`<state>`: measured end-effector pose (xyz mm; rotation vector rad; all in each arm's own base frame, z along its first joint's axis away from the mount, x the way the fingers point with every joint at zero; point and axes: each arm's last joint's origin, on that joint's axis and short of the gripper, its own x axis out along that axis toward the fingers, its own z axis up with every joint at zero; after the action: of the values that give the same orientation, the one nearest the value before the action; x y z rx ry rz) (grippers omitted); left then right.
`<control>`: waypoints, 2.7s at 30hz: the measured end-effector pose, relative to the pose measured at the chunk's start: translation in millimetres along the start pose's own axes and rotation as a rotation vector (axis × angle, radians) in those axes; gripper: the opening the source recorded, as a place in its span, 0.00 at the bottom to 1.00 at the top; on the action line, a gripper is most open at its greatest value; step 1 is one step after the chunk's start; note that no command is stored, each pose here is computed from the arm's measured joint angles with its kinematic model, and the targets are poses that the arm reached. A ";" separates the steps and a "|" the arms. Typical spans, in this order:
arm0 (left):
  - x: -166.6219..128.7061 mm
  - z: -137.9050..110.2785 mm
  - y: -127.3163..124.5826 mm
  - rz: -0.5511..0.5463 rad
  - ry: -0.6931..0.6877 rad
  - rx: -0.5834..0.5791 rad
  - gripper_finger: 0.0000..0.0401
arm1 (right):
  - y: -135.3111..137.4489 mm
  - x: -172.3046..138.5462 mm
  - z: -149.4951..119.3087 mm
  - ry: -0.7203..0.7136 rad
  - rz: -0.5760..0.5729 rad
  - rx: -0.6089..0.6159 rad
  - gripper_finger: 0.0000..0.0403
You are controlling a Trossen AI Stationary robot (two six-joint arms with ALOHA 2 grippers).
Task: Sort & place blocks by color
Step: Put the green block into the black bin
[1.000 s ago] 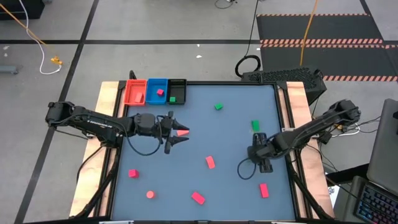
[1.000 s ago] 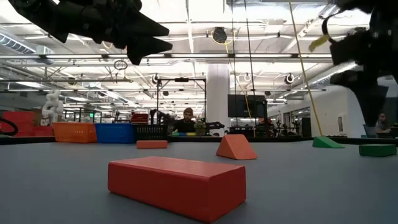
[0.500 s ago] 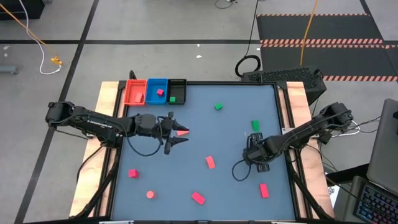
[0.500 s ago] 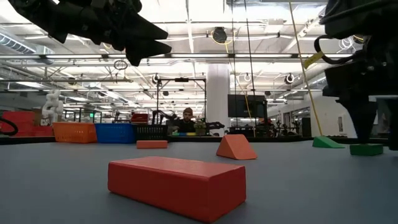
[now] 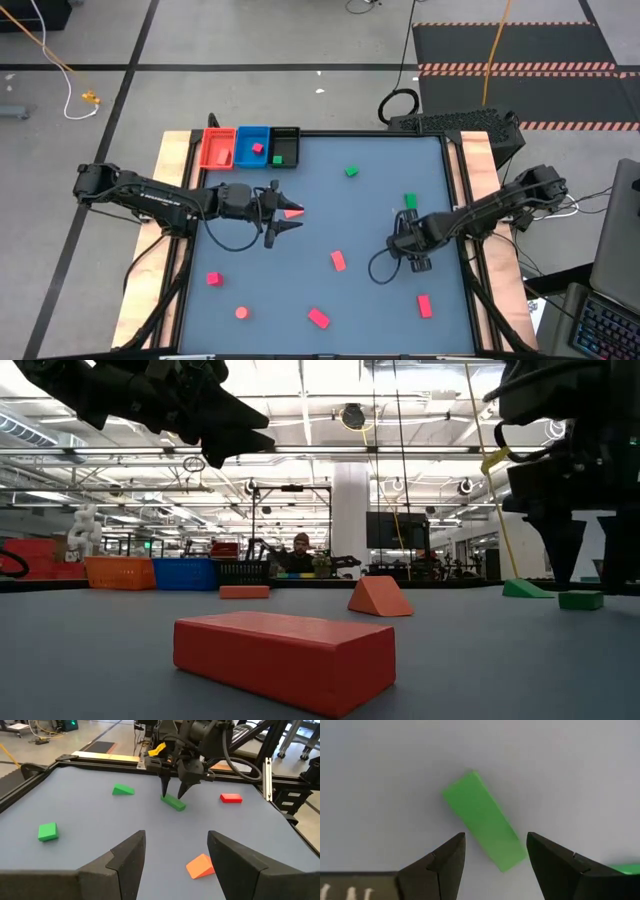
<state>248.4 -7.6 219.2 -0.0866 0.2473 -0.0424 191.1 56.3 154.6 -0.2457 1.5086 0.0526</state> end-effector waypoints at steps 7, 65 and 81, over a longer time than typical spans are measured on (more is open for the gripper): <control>0.0 -0.1 0.0 0.000 0.001 0.000 0.54 | -5.3 6.9 -1.4 0.003 0.000 0.027 0.52; 13.9 9.5 -11.5 0.192 -0.231 -0.020 0.54 | -82.3 8.8 111.3 -1.220 -0.165 0.102 0.26; 63.0 -1.3 -30.2 0.175 -0.189 0.142 0.54 | -83.5 -9.1 115.6 -1.361 -0.103 0.108 0.26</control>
<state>308.2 -41.1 205.5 0.0721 0.0614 0.1218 319.4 -1.7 179.2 -0.1357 0.1434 0.0402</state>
